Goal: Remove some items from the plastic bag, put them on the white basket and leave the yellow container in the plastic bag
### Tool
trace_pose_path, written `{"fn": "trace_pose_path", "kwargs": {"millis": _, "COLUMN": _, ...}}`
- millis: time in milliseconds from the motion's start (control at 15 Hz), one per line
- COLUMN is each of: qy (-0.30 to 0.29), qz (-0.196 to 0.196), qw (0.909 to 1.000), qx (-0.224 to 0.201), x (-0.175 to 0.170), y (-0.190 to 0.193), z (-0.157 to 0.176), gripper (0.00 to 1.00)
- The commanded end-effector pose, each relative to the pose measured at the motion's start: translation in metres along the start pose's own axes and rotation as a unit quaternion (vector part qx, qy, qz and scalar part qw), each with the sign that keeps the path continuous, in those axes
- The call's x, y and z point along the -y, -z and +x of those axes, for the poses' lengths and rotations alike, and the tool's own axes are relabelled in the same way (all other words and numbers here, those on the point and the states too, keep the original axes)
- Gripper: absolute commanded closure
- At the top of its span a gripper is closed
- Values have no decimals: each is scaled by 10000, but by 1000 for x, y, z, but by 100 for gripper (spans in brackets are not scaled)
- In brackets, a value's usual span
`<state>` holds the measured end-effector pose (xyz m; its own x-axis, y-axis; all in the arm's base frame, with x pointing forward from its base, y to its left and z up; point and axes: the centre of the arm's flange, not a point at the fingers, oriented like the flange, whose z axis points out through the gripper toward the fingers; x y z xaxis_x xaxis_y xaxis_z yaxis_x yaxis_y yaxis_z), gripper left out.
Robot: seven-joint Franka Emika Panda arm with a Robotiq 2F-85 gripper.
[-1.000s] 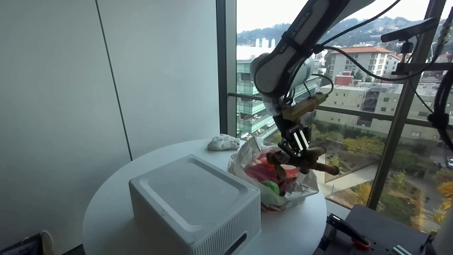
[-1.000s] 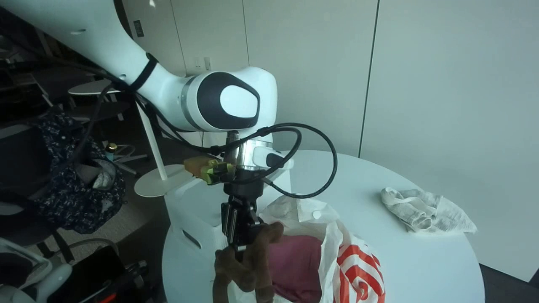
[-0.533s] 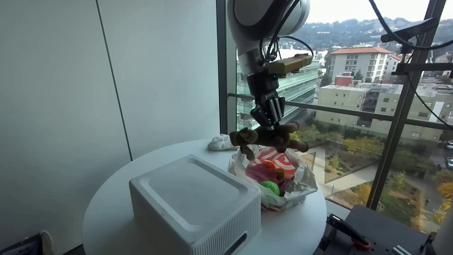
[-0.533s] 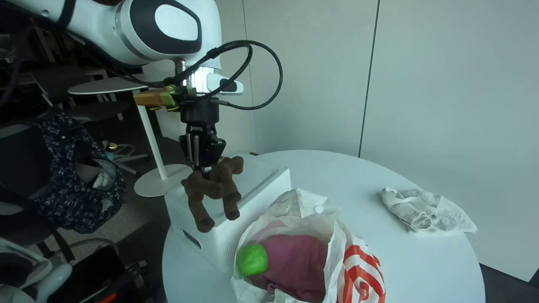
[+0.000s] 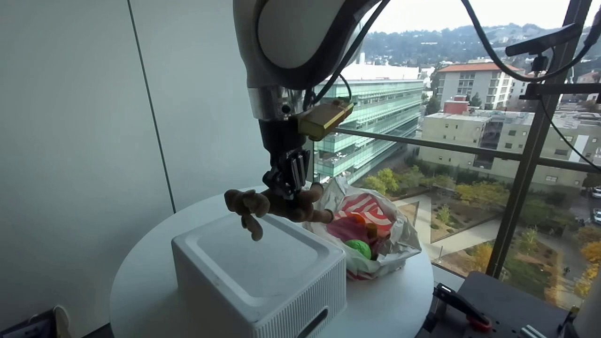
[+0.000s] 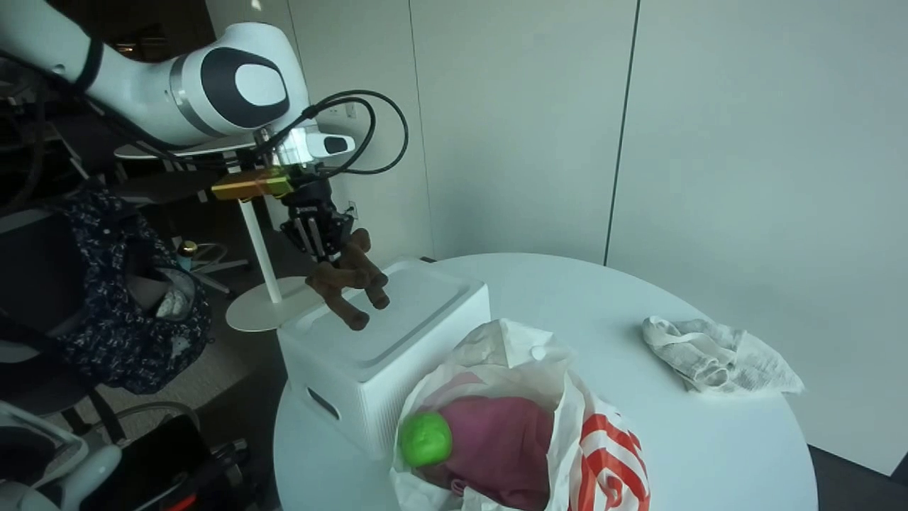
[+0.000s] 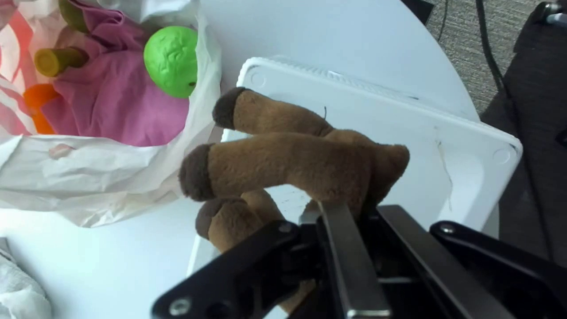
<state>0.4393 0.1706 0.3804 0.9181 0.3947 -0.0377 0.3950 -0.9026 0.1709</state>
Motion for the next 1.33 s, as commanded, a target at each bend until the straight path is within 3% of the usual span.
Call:
{"fn": "trace_pose_path", "kwargs": {"millis": 0, "qy": 251, "qz": -402, "qw": 9977, "qx": -478, "x": 17, "y": -29, "z": 54, "gripper": 87}}
{"fn": "trace_pose_path", "kwargs": {"millis": 267, "qy": 571, "qz": -892, "qw": 9909, "qx": -825, "x": 17, "y": -54, "z": 85, "gripper": 87}}
{"fn": "trace_pose_path", "kwargs": {"millis": 533, "qy": 432, "qz": -866, "qw": 9895, "qx": -1077, "x": -1, "y": -57, "z": 111, "gripper": 86}}
{"fn": "trace_pose_path", "kwargs": {"millis": 600, "qy": 387, "qz": -866, "qw": 9889, "qx": -1141, "x": -6, "y": -56, "z": 117, "gripper": 70}}
{"fn": "trace_pose_path", "kwargs": {"millis": 667, "qy": 337, "qz": -844, "qw": 9889, "qx": -1173, "x": -10, "y": -56, "z": 121, "gripper": 61}}
{"fn": "trace_pose_path", "kwargs": {"millis": 1000, "qy": -70, "qz": -457, "qw": 9947, "qx": -914, "x": -31, "y": -52, "z": 114, "gripper": 27}}
{"fn": "trace_pose_path", "kwargs": {"millis": 1267, "qy": -849, "qz": -465, "qw": 9952, "qx": -175, "x": -78, "y": -48, "z": 78, "gripper": 0}}
